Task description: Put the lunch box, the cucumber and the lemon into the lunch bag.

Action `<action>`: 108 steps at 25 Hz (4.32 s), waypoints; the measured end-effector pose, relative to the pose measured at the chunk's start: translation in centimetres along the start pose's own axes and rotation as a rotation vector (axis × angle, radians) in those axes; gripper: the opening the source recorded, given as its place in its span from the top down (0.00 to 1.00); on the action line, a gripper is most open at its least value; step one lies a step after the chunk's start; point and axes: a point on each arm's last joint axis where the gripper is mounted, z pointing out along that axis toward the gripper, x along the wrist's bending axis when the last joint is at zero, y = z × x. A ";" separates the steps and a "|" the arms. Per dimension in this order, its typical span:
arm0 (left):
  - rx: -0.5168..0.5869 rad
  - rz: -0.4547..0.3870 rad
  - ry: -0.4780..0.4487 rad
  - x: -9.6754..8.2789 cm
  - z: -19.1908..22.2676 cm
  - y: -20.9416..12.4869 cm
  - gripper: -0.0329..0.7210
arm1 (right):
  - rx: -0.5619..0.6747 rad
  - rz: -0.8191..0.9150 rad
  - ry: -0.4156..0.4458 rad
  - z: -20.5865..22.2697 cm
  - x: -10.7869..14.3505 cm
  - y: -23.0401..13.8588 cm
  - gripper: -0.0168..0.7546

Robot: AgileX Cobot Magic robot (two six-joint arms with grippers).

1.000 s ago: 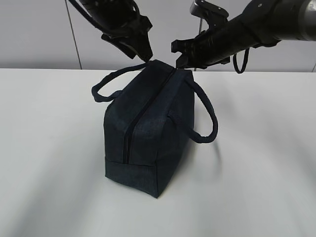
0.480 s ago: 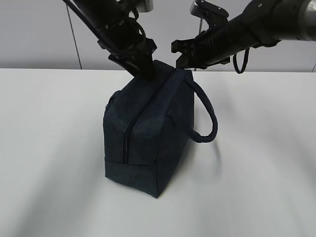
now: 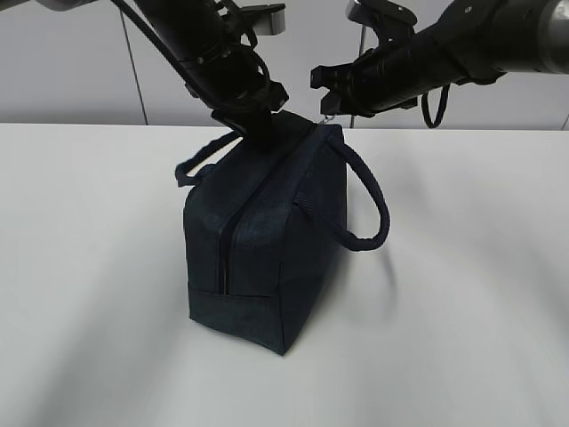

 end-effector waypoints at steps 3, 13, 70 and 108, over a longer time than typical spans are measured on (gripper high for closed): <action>0.000 0.000 0.000 0.0 0.0 0.0 0.96 | -0.005 0.001 -0.005 0.2 -0.1 0.0 0.98; -0.004 0.011 -0.009 -0.6 -0.1 0.1 0.96 | 0.016 0.029 -0.032 2.3 -1.4 -1.4 0.98; -0.001 0.034 -0.008 -1.4 0.0 0.2 0.96 | 0.096 0.072 -0.021 3.0 -2.9 -2.4 0.53; -0.053 -0.094 0.310 -3.3 -11.0 -3.6 0.50 | 0.484 -0.259 -0.214 -15.0 2.3 1.0 0.45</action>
